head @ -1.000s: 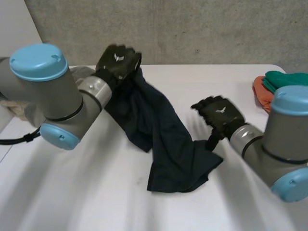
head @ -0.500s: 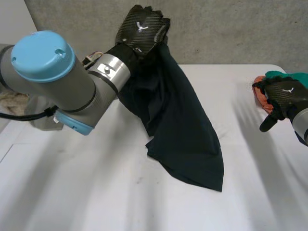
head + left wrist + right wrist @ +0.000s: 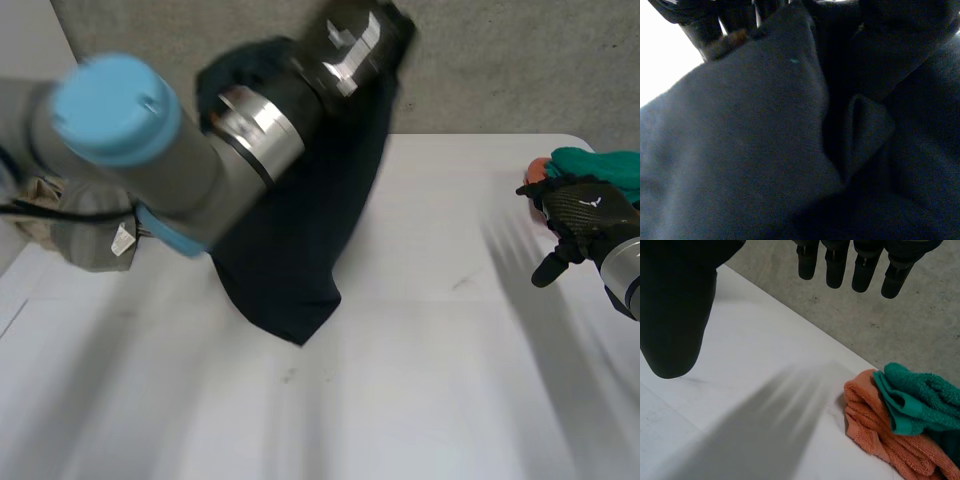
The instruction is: Fold the laundry.
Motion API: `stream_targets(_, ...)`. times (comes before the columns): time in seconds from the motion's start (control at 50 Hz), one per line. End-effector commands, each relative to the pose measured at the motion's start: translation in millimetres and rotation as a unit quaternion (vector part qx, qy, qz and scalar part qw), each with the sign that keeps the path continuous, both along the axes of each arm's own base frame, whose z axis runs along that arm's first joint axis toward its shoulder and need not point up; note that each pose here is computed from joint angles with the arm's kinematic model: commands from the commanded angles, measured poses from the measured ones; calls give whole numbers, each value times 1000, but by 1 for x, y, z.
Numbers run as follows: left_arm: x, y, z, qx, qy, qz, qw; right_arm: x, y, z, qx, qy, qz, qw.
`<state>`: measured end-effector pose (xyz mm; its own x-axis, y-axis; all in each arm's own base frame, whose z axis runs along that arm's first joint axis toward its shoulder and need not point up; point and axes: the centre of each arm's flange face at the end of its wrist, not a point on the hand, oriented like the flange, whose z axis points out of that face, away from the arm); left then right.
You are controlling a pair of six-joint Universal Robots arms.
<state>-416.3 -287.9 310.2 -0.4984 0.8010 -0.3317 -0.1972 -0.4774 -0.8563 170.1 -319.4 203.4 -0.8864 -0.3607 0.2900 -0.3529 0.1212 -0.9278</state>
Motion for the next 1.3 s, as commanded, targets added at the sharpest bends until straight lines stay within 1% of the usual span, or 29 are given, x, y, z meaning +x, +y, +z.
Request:
stream_targets(0.02,-25,74,-89,112,-110,-131,979,-1,-1,-2,-7,2,0,1000)
stream_targets(0.08,-25,102,-100,133,-141,-158,968,-2,-5,0,-16,1,0,1000)
stream_targets(0.12,-23,111,-97,132,-147,-159,967,-5,-8,2,-21,4,-3,1000)
stream_targets(0.22,-6,114,-72,117,-151,-129,973,-3,-13,8,-34,4,3,999)
stream_targets(0.24,2,112,-68,123,-154,-107,975,-3,-14,9,-36,5,5,999)
stream_targets(0.3,14,106,-60,130,-152,-63,978,-1,-18,14,-50,15,19,998)
stream_targets(0.32,23,103,-53,135,-146,-29,979,-1,-20,15,-53,18,23,998)
stream_targets(0.38,35,100,-51,153,-144,27,977,1,-23,18,-60,30,38,997)
stream_targets(0.4,44,100,-53,165,-144,65,973,1,-23,18,-62,33,42,997)
stream_targets(0.46,57,99,-59,184,-147,120,964,5,-15,14,-40,43,66,996)
stream_targets(0.48,65,102,-66,196,-153,146,957,5,-13,12,-34,49,73,996)
stream_targets(0.52,71,106,-76,208,-162,169,950,7,-3,6,-5,72,92,993)
stream_targets(0.54,76,110,-85,219,-173,180,943,7,1,5,4,80,96,992)
stream_targets(0.58,78,116,-94,225,-183,178,940,5,11,0,42,98,105,989)
stream_targets(0.62,76,127,-104,233,-197,165,938,2,18,-4,69,108,108,986)
stream_targets(0.66,72,133,-108,233,-201,156,939,-2,27,-9,106,121,111,981)
stream_targets(0.72,64,137,-119,228,-203,144,941,-7,36,-13,132,129,111,976)
stream_targets(0.78,53,136,-129,216,-195,133,948,-17,32,-13,128,131,88,979)
stream_targets(0.8,50,135,-130,211,-191,129,950,-25,27,-12,117,130,70,982)
stream_targets(0.86,38,129,-136,198,-178,113,957,-36,21,-5,90,126,45,987)
stream_targets(0.88,36,128,-138,195,-176,110,959,-42,19,6,62,124,29,990)
stream_targets(0.92,29,125,-144,193,-177,99,960,-49,16,19,36,119,13,992)
stream_targets(0.96,25,124,-148,193,-178,93,960,-65,13,30,23,109,-16,994)
stream_targets(1.02,15,125,-151,190,-179,84,962,-77,10,32,21,99,-31,994)
stream_targets(1.04,13,125,-154,192,-183,83,961,-84,8,33,22,93,-31,995)
stream_targets(1.1,8,127,-168,201,-202,79,955,-84,9,31,26,86,-18,996)
stream_targets(1.18,6,124,-172,194,-218,85,953,-75,12,26,37,71,20,997)
stream_targets(1.24,6,123,-169,189,-222,88,953,-69,7,8,63,60,43,995)
stream_targets(1.3,7,124,-168,189,-223,88,952,-50,8,-4,76,54,82,992)
